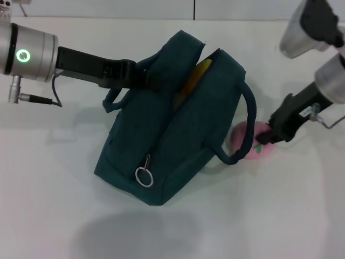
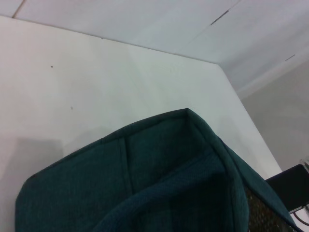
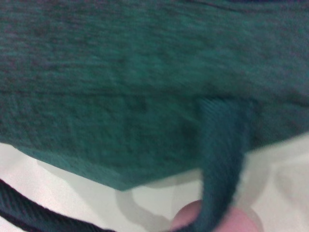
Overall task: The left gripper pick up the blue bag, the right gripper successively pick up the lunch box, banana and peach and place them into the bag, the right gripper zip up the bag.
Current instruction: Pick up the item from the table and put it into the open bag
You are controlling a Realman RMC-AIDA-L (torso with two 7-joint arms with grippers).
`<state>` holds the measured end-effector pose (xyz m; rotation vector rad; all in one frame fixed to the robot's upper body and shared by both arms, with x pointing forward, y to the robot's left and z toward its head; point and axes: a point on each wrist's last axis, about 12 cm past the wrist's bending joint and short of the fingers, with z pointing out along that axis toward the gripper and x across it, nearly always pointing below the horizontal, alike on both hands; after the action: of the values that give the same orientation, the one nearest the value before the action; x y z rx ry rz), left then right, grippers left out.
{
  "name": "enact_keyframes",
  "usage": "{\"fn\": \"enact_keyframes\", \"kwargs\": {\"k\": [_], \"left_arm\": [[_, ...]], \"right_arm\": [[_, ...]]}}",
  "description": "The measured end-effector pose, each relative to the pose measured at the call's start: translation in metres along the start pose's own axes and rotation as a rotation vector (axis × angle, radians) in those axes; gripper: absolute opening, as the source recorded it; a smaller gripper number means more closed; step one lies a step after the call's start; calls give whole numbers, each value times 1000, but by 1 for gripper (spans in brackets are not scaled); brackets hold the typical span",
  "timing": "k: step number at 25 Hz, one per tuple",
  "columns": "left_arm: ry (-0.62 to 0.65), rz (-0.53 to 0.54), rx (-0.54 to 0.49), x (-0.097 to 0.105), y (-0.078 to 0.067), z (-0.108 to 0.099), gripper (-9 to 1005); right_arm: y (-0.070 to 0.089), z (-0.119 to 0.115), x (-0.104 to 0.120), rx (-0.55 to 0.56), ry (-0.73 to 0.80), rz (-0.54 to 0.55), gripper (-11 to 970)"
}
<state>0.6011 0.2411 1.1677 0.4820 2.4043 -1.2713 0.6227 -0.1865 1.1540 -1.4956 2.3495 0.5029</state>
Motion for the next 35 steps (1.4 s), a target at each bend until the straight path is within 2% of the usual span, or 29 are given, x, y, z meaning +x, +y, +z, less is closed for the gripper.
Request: {"fn": "enact_keyframes", "kwargs": {"k": [3,5,9,13,17,19,25,30,35], "left_arm": [[-6,-2,10,0,-1,0,58],[-3,-2,18,1,-2,0,58],[7,-4,30,2,-4,2,58],[-2,2,83,-1,-11,4,58],[-9,1,127,-2,-16,3,58],[-10,-2,127,-2,-16,2,58],[-25,-7,147,-5,-19,1,58],[-30,-4,153,-7,-20,0,58],[-29,-2,154,-8,-21,0,58]], "right_arm": [[-7,-9,17,10,10,63,174],[-15,-21,35,46,-2,137,166],[-23,-55,57,126,-158,218,149],[-12,-87,62,182,-393,169,133],[9,-101,54,102,-647,41,108],[17,-100,51,28,-719,-12,94],[24,-83,35,-102,-758,-103,49],[26,-65,17,-140,-739,-176,39],[25,-45,5,-131,-691,-203,41]]}}
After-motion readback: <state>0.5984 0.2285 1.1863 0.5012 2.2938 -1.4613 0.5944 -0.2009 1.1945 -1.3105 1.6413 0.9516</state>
